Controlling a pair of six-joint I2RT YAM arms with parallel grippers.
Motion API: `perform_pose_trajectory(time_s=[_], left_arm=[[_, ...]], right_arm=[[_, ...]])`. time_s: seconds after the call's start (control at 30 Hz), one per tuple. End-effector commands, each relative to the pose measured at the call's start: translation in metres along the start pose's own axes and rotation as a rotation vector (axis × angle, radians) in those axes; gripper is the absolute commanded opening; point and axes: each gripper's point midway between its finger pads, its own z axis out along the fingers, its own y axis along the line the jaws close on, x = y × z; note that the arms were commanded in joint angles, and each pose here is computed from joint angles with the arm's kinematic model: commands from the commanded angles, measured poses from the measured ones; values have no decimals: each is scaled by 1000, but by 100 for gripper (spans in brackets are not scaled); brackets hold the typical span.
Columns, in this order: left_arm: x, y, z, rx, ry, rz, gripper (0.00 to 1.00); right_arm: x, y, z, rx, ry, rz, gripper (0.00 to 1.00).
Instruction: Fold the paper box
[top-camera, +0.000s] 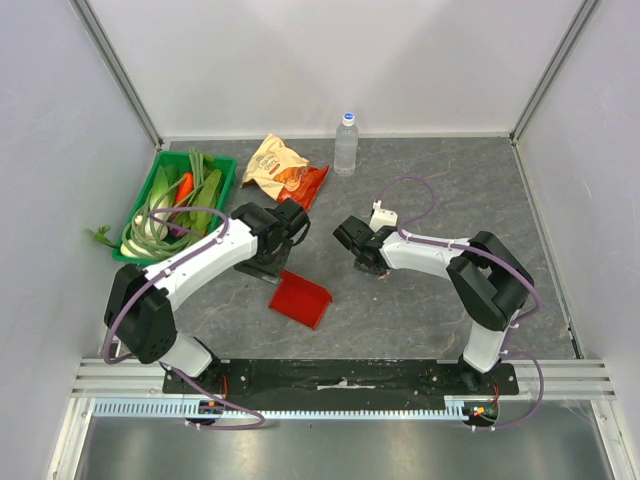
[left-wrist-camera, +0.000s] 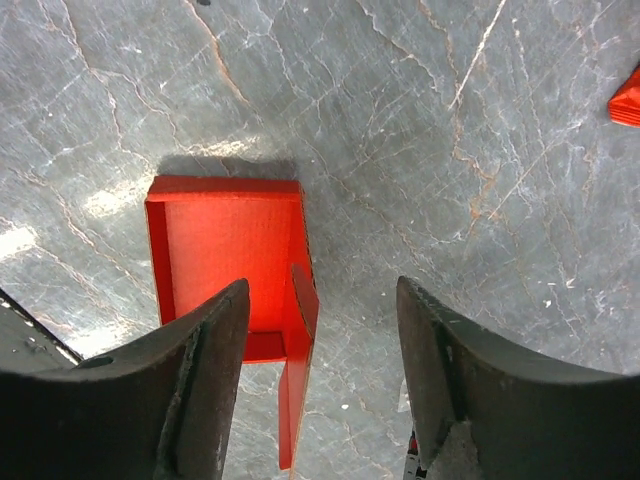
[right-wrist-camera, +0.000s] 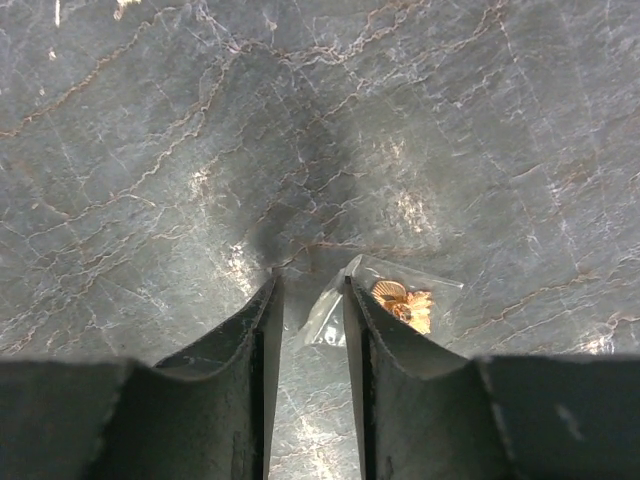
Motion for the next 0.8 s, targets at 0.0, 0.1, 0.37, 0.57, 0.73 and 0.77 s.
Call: perform_pose_trajectory(time_s=[0.0, 0.1, 0.37, 0.57, 0.73, 0.77], left_arm=[[-17, -12, -14, 103, -40, -139, 68], [-30, -9, -23, 178, -63, -102, 70], [-59, -8, -61, 720, -179, 384, 92], [-66, 12, -80, 923, -251, 651, 91], [-96, 24, -111, 1009, -369, 637, 90], [-99, 25, -115, 1029, -390, 634, 90]], right_arm=[[-7, 2, -1, 14, -25, 61, 34], [-8, -4, 0, 18, -32, 80, 15], [-63, -17, -57, -169, -271, -114, 0], [-52, 36, -201, -709, -518, -612, 0], [24, 89, -282, -1197, -290, -752, 0], [33, 96, -284, -1208, -263, -758, 0]])
